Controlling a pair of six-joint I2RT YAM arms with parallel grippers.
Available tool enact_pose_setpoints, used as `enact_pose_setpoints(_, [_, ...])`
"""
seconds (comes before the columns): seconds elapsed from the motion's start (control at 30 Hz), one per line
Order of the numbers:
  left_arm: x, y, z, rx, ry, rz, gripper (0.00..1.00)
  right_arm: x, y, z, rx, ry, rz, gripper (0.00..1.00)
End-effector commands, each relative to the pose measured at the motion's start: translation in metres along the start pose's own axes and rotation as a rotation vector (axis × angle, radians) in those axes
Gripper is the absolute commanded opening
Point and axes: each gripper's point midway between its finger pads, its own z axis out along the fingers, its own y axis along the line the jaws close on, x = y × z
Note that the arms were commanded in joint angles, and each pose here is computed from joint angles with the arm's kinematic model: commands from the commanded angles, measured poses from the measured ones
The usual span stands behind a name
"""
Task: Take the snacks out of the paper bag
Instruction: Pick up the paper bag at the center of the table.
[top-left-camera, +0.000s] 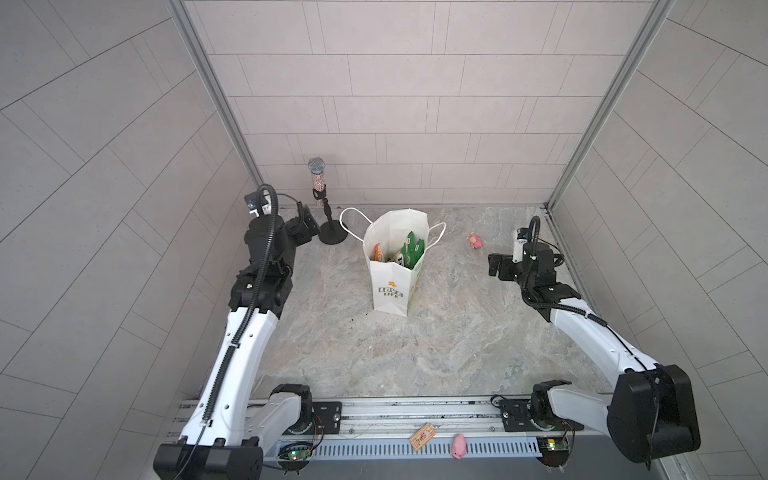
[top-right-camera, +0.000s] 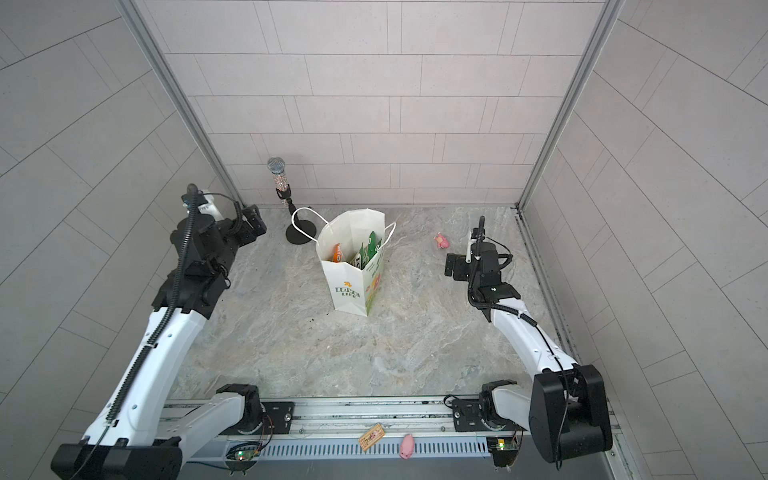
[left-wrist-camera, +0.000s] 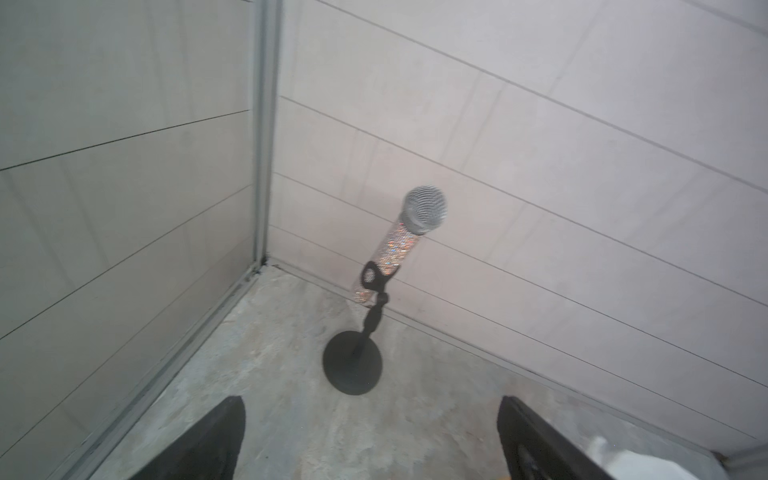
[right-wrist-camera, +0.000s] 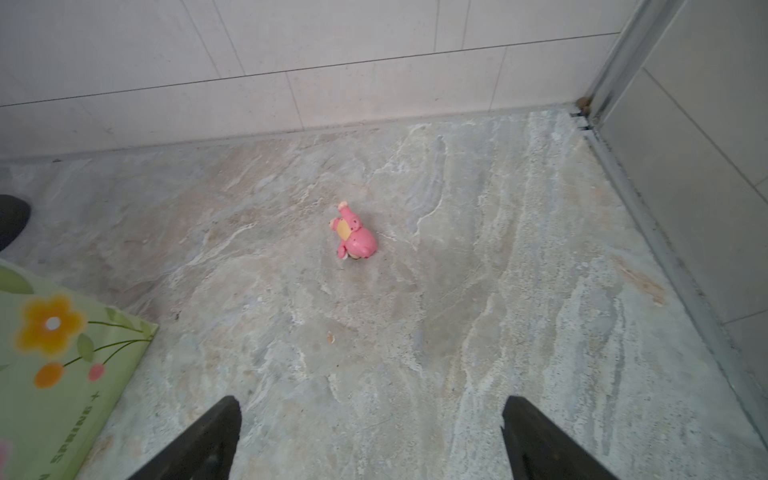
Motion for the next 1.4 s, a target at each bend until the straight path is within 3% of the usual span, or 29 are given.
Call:
enact_pose_setpoints(0.0, [0.036, -0.044, -0.005, 0.258, 0.283, 0.013, 1.0, 0.011, 0.023, -0.005, -0.115, 0.107, 0.016, 0.99])
enact_pose_setpoints(0.1, [0.039, -0.076, -0.004, 0.435, 0.358, -0.02, 0.94, 0.008, 0.031, -0.005, -0.152, 0.114, 0.019, 0.99])
enact_pose_setpoints(0.17, [0.043, -0.086, -0.001, 0.488, 0.398, -0.038, 0.9, 0.009, 0.037, -0.004, -0.176, 0.124, 0.021, 0.99])
enact_pose_setpoints(0.37, [0.064, -0.086, 0.013, 0.494, 0.496, -0.06, 0.84, 0.017, 0.057, 0.001, -0.237, 0.175, 0.001, 0.99])
enact_pose_setpoints(0.8, [0.084, -0.101, 0.028, 0.575, 0.588, -0.116, 0.45, 0.037, 0.099, 0.015, -0.319, 0.239, -0.003, 0.97])
enact_pose_setpoints(0.87, [0.083, -0.103, 0.029, 0.588, 0.585, -0.116, 0.35, 0.04, 0.105, 0.018, -0.333, 0.246, 0.016, 0.96])
enact_pose_setpoints(1.0, [0.075, -0.11, 0.028, 0.616, 0.561, -0.121, 0.04, 0.048, 0.119, 0.026, -0.373, 0.258, 0.059, 0.92])
enact_pose_setpoints(1.03, [0.072, -0.111, 0.027, 0.622, 0.555, -0.117, 0.0, 0.051, 0.124, 0.029, -0.384, 0.262, 0.072, 0.9])
enact_pose_setpoints(1.23, [0.056, -0.12, 0.018, 0.666, 0.53, -0.094, 0.0, 0.066, 0.155, 0.048, -0.458, 0.313, 0.159, 0.74])
enact_pose_setpoints(1.37, [0.049, -0.122, 0.014, 0.667, 0.528, -0.069, 0.0, 0.078, 0.174, 0.06, -0.49, 0.356, 0.195, 0.69])
